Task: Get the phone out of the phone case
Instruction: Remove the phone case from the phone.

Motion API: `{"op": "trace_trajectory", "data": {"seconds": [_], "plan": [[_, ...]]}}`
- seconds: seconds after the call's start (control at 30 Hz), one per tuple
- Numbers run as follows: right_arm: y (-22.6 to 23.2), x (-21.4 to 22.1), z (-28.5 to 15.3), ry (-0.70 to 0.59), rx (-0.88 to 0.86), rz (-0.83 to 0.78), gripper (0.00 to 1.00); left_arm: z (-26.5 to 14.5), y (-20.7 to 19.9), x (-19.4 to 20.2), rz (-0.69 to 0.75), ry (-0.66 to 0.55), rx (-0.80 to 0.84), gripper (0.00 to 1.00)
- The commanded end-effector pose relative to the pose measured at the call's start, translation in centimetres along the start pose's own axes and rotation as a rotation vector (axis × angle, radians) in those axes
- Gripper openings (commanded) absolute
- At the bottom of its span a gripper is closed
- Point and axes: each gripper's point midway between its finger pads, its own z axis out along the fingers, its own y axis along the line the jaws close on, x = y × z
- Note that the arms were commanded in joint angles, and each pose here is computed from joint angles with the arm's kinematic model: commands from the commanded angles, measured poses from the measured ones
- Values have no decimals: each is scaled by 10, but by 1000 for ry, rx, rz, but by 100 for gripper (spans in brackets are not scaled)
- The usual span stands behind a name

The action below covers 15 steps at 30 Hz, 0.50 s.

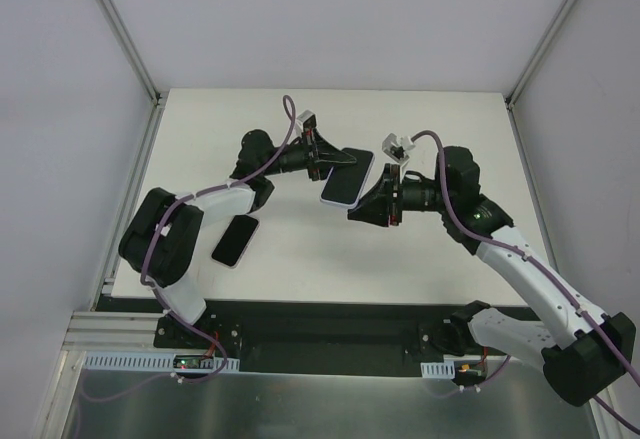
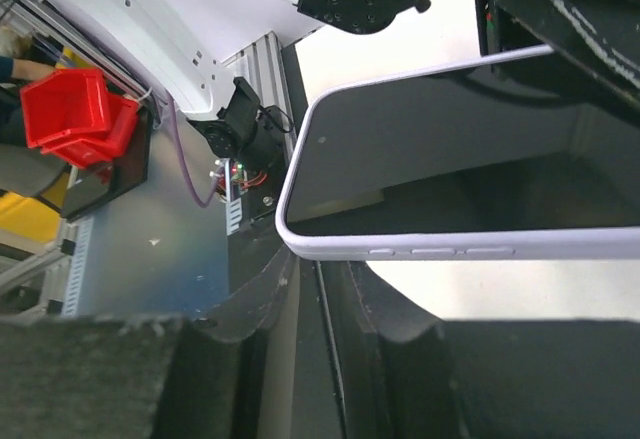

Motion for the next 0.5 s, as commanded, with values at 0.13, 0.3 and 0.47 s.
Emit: {"op": "trace_trajectory", "data": {"seconds": [0.13,0.3,0.47], "plan": [[-2,-42,-1,-111,-18,-229,1,2,-33,29,38,0,59,0],[-25,-48,-9,-130,169,-119,1,-1,-32,26,104,-20,49,0],[-17,-23,-29,5,190,77,31,-7,-36,18,194,-56,9,0]]}}
